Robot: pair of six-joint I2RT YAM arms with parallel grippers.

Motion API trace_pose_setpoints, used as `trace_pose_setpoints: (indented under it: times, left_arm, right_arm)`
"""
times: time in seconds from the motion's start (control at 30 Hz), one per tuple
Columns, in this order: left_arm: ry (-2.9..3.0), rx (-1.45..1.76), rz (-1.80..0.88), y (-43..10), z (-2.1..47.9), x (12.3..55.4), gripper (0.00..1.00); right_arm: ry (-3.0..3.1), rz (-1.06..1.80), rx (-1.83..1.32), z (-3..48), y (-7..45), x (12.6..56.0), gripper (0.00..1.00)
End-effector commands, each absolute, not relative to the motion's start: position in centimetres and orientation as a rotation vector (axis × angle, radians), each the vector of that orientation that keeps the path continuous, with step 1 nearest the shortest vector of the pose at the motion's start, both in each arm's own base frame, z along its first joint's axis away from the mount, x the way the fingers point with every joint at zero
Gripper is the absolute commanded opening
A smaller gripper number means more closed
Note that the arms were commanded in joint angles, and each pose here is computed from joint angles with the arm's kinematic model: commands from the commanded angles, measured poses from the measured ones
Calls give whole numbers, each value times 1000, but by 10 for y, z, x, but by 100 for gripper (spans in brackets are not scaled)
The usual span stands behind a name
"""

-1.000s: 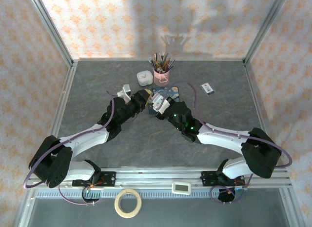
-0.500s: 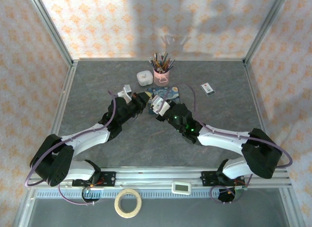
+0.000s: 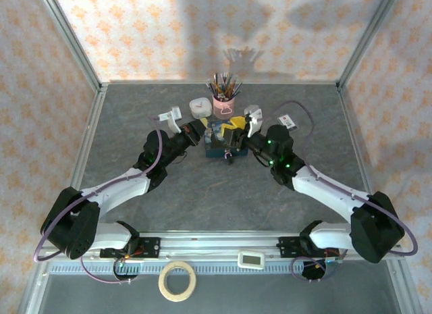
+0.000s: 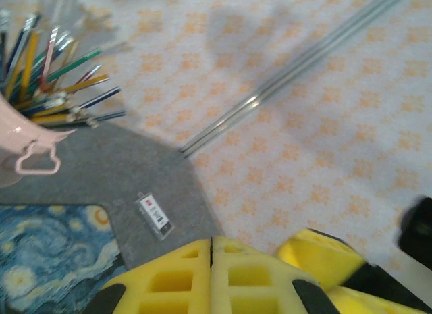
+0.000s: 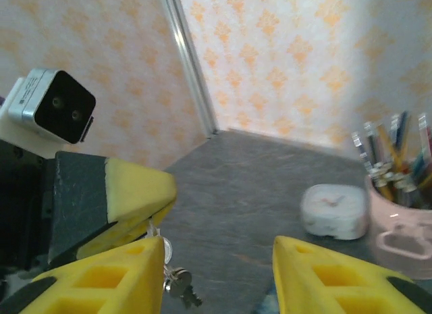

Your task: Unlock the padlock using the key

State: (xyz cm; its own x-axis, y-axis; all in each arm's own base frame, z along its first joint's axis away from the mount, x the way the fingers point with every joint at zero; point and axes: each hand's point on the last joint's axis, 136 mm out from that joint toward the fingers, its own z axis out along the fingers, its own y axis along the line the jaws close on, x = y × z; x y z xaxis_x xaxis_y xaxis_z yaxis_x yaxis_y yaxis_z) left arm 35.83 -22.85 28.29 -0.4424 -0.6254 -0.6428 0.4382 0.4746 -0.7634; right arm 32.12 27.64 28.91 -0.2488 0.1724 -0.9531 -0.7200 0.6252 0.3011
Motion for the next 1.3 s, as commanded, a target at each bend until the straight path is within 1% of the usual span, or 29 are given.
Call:
trace_pose_setpoints:
  times: [0.0,0.2,0.4,0.53,0.87,1.07,1.27]
  left_arm:
    - [1445,37,-1230,-234,329,339,0]
    - [1361,107,-1293,-237,341,323,0]
    - [1347,128,-1315,-238,341,316,0]
    - [1358,123,-1300,-237,337,315,0]
    - [1375,97,-1236,-229,335,316,0]
    - [1354,93,-1290,-233,339,313,0]
    - [1348,106,-1323,-242,344,308,0]
  right_arm:
    - [1637,1233,-404,304,295,312,45]
    - [1590,1544,-435,308,314,297,45]
    - [1507,1664,-463,315,317,286,44]
    - [1466,1677,-484,323,316,281,43]
    - [1500,1517,-458,320,305,287,42]
    - [1465,1585,-510,324,311,278,41]
    - [1441,1652,-532,323,318,274,37]
